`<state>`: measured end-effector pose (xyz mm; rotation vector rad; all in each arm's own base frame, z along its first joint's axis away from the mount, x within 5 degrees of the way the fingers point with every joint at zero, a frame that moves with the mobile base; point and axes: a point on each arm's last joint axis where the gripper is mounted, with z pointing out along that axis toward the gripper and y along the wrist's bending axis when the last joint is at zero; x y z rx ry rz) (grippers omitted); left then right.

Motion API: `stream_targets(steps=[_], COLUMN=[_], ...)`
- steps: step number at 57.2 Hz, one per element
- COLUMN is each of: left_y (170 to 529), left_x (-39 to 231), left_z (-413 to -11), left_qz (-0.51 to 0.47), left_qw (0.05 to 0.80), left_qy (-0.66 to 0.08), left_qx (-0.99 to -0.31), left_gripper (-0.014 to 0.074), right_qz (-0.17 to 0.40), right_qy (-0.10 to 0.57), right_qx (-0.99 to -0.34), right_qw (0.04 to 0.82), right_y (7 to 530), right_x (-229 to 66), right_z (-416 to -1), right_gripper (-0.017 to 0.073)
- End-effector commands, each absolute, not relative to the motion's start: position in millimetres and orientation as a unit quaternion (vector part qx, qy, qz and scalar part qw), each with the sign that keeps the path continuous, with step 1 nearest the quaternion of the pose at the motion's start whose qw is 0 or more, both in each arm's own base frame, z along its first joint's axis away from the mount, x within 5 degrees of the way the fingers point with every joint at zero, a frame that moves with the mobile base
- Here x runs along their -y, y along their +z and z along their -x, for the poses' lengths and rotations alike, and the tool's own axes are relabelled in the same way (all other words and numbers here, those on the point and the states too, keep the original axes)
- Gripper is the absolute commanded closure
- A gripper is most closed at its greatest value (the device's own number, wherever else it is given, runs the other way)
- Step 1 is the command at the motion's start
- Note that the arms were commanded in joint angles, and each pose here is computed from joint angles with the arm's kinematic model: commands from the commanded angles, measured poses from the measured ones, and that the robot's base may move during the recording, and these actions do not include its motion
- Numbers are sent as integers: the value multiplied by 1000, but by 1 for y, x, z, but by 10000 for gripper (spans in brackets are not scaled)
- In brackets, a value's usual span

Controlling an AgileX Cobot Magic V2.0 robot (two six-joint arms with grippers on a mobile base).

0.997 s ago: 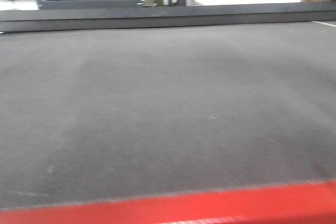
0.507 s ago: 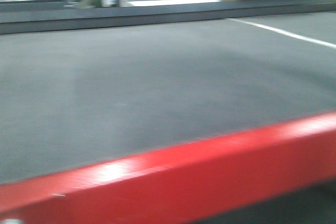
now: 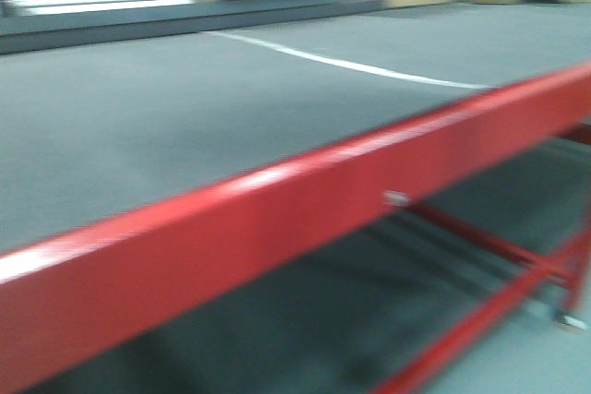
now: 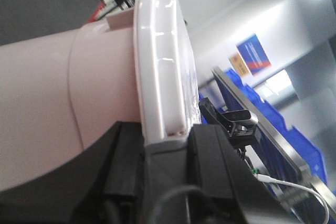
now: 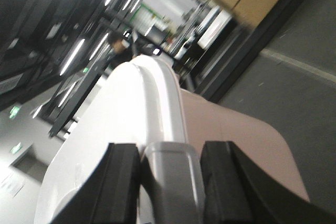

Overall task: Grab white bin and place on right shelf
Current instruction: 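Hold the bin raised and drive away from the table, then carry the bin while driving to the shelf of blue crates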

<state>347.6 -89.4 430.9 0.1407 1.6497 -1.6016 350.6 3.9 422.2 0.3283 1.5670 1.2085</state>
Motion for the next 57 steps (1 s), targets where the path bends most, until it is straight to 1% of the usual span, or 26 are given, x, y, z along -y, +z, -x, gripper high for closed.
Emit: stream_targets(steps=[1, 57], left_y=[473, 473], left_x=[101, 101], left_z=[-313, -314], left_qz=[-123, -120], left_qw=[400, 402], left_qy=[-709, -708], left_qx=[-568, -569], left_gripper=[711, 711], right_qz=[-107, -108], right_qy=[565, 565], right_qx=[-608, -608], right_qw=[548, 548], right_y=[456, 456], right_x=[-16, -16], right_z=[-331, -331], right_gripper=[501, 501])
